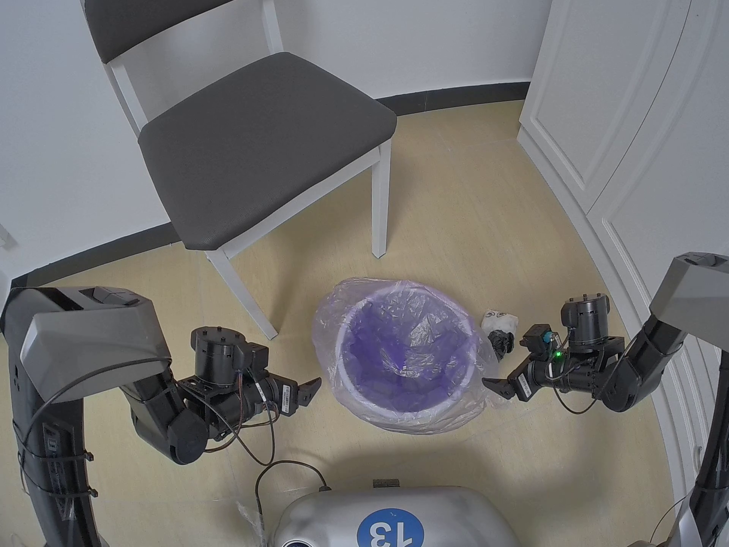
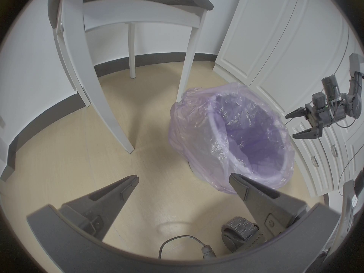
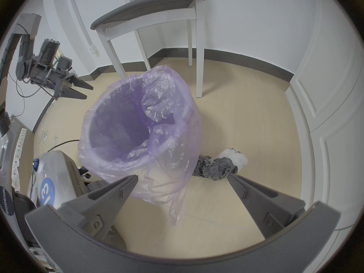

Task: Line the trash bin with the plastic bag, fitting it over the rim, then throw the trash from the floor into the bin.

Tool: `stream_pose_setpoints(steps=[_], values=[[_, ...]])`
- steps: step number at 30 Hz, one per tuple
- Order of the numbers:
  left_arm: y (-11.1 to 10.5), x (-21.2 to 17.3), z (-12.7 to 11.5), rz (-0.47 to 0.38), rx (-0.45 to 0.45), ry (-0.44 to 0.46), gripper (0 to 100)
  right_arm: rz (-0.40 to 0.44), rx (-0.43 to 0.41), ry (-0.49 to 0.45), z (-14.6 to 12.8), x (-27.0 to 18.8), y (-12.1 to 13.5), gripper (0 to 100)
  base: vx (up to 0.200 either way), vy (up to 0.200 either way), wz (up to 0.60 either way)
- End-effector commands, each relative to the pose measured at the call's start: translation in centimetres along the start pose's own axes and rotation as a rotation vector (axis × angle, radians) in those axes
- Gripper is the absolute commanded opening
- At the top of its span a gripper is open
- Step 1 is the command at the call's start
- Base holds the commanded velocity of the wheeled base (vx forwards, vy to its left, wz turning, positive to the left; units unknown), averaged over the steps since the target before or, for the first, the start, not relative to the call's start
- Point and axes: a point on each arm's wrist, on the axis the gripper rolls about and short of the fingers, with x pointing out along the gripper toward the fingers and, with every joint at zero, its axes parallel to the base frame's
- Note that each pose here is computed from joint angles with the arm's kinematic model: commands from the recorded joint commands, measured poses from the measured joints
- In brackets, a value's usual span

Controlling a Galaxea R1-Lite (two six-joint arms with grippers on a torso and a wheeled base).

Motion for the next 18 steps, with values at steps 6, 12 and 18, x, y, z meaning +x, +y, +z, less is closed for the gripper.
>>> stream_pose_setpoints(steps=[6,12,18], values=[[0.6,0.1,2.2,0.008,-0.009,-0.087,100,0.014,0.005,0.028,-1.3,3.6,0.1,100,0.0,0.0,0.0],[0.9,0.9,1.5,-0.031,-0.014,-0.071,100,0.027,0.089,0.007,-1.9,6.7,0.6,100,0.0,0.0,0.0],[1.5,3.1,0.0,-0.048,-0.023,-0.065,100,0.028,0.097,0.011,-1.8,6.5,0.7,100,0.0,0.0,0.0]])
